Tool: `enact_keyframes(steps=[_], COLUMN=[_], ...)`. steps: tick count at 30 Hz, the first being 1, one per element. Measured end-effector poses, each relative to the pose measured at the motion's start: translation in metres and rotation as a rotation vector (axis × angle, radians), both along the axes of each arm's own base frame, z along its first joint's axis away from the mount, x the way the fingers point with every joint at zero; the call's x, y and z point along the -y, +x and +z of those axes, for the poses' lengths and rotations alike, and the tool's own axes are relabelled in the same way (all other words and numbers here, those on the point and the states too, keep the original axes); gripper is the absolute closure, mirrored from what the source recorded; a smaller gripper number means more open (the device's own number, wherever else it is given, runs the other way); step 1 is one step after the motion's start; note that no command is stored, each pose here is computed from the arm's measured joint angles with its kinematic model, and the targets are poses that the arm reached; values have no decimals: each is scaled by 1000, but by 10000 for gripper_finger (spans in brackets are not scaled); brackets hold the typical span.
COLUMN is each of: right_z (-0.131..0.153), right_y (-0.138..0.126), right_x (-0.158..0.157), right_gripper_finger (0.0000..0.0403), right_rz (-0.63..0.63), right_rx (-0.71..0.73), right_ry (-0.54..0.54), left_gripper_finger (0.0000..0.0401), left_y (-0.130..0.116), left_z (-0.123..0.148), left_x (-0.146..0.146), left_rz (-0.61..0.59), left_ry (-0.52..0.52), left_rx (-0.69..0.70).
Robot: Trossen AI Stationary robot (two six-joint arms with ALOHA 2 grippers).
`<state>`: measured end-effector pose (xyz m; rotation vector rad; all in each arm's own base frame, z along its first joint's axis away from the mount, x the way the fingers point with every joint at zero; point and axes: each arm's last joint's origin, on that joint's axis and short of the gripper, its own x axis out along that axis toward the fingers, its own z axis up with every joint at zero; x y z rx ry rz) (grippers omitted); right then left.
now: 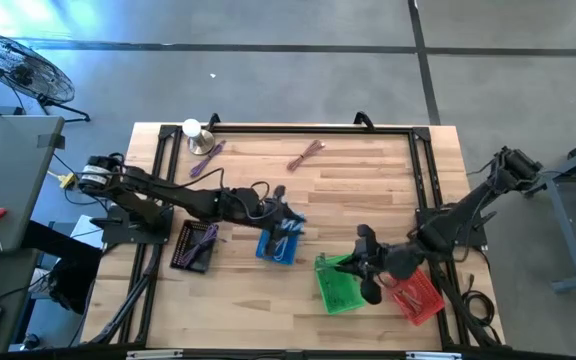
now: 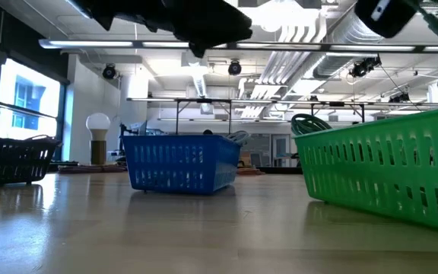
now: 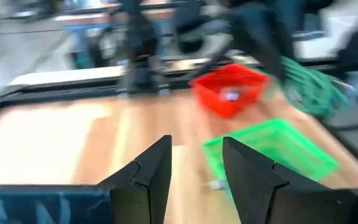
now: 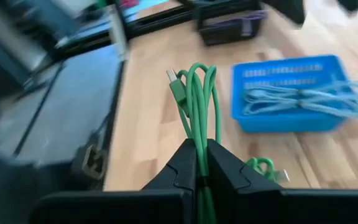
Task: Pick & Place USB Port
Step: Put the green USB cable into the green bin
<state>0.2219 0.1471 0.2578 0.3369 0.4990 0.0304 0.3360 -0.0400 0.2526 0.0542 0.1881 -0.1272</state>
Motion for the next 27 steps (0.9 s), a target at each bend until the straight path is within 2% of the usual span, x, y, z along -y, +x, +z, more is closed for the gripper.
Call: enact_keyframes(steps=[6,11,19,27], right_z=[-33,-66,-104,-110], right_y=[5,13,19,24], right_x=[-22,-39,-59,-67], right_gripper_finger=[393,393,393,393], right_rz=[-221,-322,-398,-437], right_rx=[-27,-22,6,5], right_ry=[3,-14,-6,75], left_gripper_finger=[261,261,261,261], left_y=[-13,-19,-21,-23], left_z=[10,10,5,0], left_x=[-8,-11,-12,-11], left_rz=[232,335,346,306], left_ry=[7,-7,-20,-43], left_rx=[-49,-93,-150,-212])
